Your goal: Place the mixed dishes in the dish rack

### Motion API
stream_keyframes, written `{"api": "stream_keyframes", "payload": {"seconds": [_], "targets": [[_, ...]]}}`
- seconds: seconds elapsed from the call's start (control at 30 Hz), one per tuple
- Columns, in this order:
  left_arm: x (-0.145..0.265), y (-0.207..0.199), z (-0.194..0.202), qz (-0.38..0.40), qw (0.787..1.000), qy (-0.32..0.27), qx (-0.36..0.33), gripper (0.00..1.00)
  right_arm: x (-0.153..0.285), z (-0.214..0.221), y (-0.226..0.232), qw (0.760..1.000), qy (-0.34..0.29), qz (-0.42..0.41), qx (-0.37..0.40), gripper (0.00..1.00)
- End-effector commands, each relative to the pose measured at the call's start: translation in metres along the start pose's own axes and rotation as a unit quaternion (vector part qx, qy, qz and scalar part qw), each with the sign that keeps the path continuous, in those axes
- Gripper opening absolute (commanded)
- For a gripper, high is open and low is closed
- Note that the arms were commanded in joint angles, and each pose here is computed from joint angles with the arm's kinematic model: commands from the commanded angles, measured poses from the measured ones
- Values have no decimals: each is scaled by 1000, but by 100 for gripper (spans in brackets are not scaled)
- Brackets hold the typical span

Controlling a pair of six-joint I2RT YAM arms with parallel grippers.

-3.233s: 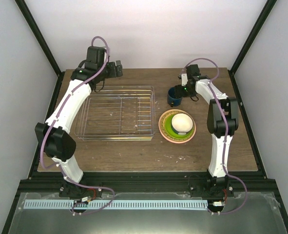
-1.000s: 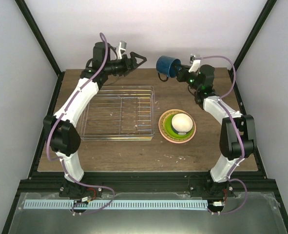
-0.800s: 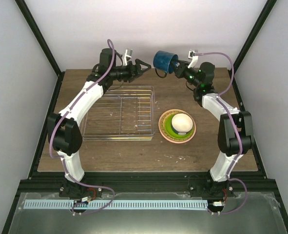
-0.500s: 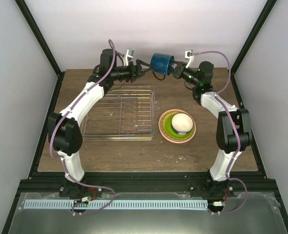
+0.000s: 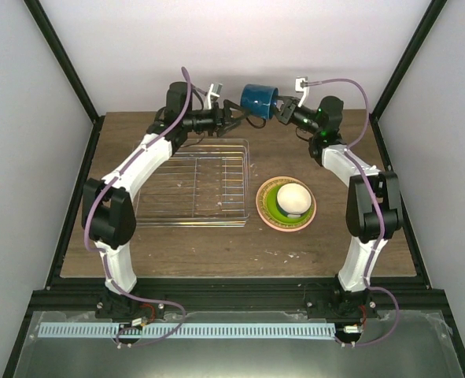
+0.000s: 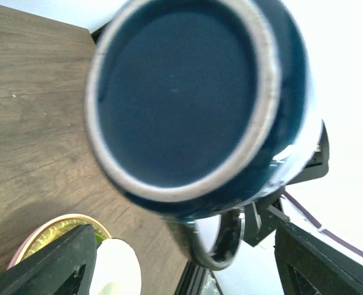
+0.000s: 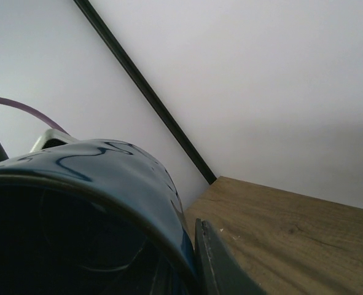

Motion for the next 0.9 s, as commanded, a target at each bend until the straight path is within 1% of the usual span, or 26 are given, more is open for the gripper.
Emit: {"api": "stream_keyframes", "payload": {"seconds": [0.0, 0.2, 0.33, 0.53, 0.87], "targets": [[-6, -6, 3, 32, 999, 15, -10, 79, -7, -25, 26, 998, -24, -49, 35, 1], [-6, -7, 4, 44, 999, 21, -9, 69, -8, -18, 22, 998, -10, -51, 24, 1], [-8, -6, 5, 50, 998, 28, -4, 66, -8, -15, 22, 998, -8, -55, 21, 1], [-11, -4, 5, 58, 998, 32, -4, 65, -10, -13, 23, 998, -8, -69, 4, 1], [-12, -5, 3, 65, 997, 32, -8, 52, -16, -4, 24, 997, 3, -79, -10, 1]]}}
Point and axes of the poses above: each gripper's point midway between its finger pads, its own x axis back along the fingers, its own y axis along the line the jaws close on, z = x × y, the point moved 6 cm from there along x, back along the fingers, and after that the axes turned 1 degree about -x, right-handed, at the moved point
